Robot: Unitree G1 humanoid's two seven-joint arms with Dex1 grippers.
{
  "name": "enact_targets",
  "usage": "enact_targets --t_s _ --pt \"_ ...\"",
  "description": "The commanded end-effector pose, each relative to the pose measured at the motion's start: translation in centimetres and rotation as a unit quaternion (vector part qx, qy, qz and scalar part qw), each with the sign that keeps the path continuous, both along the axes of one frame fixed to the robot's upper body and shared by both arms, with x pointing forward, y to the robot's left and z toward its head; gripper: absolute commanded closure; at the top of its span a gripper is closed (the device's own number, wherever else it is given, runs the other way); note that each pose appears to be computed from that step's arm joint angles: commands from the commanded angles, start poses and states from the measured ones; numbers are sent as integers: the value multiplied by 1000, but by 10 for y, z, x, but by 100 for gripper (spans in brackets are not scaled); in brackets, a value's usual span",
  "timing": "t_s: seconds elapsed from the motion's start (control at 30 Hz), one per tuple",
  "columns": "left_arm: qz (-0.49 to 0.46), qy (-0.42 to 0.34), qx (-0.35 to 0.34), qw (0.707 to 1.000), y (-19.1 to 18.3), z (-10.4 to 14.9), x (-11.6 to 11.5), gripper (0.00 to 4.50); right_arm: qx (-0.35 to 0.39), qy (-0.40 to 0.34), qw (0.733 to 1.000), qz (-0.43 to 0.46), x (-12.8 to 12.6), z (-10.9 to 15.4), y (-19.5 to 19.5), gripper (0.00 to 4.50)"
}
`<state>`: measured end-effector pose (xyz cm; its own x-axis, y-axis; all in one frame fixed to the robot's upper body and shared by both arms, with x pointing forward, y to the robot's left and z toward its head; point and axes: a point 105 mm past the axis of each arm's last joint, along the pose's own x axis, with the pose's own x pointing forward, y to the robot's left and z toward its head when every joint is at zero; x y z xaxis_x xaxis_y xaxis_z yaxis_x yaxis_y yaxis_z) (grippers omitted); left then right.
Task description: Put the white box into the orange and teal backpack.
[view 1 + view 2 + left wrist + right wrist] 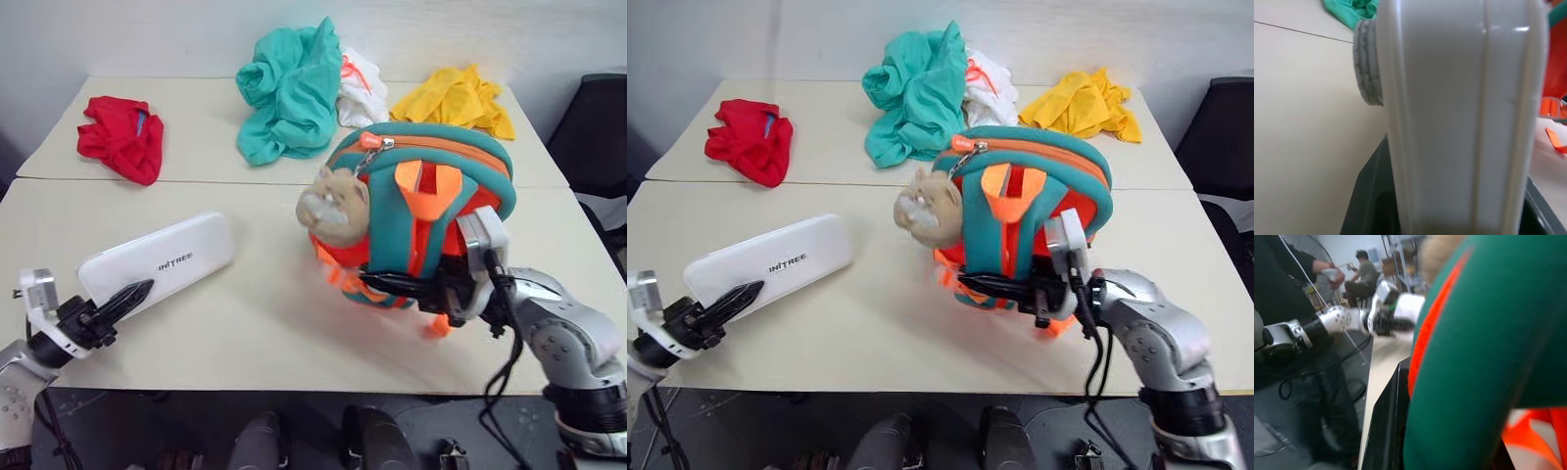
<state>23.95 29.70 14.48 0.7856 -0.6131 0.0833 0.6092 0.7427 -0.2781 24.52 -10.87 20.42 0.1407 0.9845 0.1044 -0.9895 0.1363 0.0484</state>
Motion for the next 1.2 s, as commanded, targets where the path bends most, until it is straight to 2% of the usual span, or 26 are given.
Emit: enact_targets --t_s 0.03,0.23,0.4,0.6,0.8,0.97,1.13,1.2 --pt "-51 -72 24 996 -25 43 -12 315 -10 -6 1000 -12 2 4 -14 447" --pt "-116 -128 54 983 -70 83 -14 315 -39 11 999 -35 17 -2 -35 447" --pt "-121 -195 85 970 -91 110 11 315 -50 11 998 -30 21 1 -41 447" --pt "-218 -190 105 951 -114 111 17 315 -49 2 998 -33 25 1 -38 447" --pt "-235 -194 110 946 -120 109 37 315 -46 2 999 -27 23 0 -34 447" --pt "-295 -192 117 929 -137 105 38 315 -48 5 998 -26 20 0 -35 447" --pt "-331 -199 195 901 -155 97 51 315 -51 5 998 -22 18 0 -34 447" --pt "-339 -210 199 895 -167 101 59 315 -52 6 998 -18 17 0 -34 447"
